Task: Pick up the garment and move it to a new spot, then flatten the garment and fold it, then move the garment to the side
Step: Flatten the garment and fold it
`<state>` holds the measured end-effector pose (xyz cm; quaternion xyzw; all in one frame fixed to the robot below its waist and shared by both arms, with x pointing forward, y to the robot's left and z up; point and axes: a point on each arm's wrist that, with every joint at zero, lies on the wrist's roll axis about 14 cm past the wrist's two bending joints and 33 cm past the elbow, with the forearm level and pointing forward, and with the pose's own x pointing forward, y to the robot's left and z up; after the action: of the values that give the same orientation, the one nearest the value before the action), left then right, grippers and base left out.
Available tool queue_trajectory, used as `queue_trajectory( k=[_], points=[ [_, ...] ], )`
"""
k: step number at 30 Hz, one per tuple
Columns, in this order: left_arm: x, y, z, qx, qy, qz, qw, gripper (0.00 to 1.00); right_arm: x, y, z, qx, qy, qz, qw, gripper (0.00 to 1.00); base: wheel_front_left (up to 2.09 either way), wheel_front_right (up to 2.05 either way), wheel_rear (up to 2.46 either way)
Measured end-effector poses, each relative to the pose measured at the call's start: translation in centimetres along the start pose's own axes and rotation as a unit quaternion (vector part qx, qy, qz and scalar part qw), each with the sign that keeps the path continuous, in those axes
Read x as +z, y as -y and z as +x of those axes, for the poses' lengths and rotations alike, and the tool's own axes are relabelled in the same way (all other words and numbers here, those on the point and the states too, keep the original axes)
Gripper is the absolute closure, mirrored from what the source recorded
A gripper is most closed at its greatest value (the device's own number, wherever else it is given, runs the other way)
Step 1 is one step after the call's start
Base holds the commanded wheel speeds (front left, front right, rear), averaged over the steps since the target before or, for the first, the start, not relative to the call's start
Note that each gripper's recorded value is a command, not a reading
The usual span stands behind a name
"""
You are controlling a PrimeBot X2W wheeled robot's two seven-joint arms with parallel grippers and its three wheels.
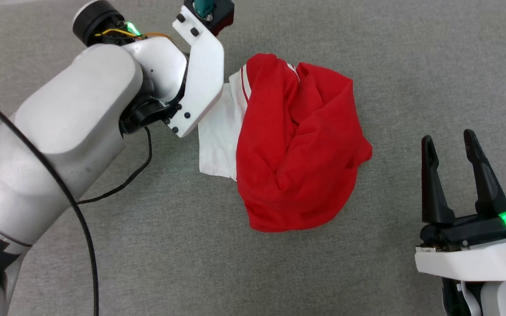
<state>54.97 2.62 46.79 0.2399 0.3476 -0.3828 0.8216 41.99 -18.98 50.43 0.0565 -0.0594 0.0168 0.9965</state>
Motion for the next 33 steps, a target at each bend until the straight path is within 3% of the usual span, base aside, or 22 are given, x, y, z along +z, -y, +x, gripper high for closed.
queue_trajectory(
  k=[10, 16, 17, 18, 19, 25, 33],
  points=[
    [-6.3, 1.9, 4.5, -0.065, -0.158, 0.018, 0.985, 0.00, -2.1, 0.9, 1.1, -0.010, -0.021, 0.002, 1.000, 0.00, 0.00, 0.00, 0.00],
    [-7.6, 2.7, 5.8, -0.091, -0.186, 0.026, 0.978, 0.00, -2.9, 1.6, 1.3, -0.020, -0.030, 0.001, 0.999, 0.00, 0.00, 0.00, 0.00],
    [-7.6, 2.8, 5.8, -0.092, -0.187, 0.027, 0.978, 0.07, -3.0, 1.7, 1.3, -0.021, -0.031, 0.000, 0.999, 0.00, 0.00, 0.00, 0.00],
    [-7.6, 2.9, 5.8, -0.094, -0.186, 0.030, 0.978, 0.71, -3.0, 1.8, 1.3, -0.022, -0.031, 0.000, 0.999, 0.00, 0.00, 0.00, 0.00],
    [-7.6, 3.0, 5.8, -0.094, -0.185, 0.031, 0.978, 1.00, -3.0, 1.8, 1.4, -0.022, -0.031, 0.000, 0.999, 0.00, 0.00, 0.00, 0.00],
    [-6.5, 3.8, 5.0, -0.098, -0.152, 0.029, 0.983, 1.00, -2.3, 1.2, 1.6, -0.014, -0.021, 0.000, 1.000, 0.00, 0.00, 0.00, 0.00],
    [-5.6, 2.1, 0.9, -0.062, -0.092, -0.011, 0.994, 1.00, -0.7, -0.4, 0.8, 0.008, -0.004, 0.001, 1.000, 0.00, 0.00, 0.00, 0.00]
  ],
)
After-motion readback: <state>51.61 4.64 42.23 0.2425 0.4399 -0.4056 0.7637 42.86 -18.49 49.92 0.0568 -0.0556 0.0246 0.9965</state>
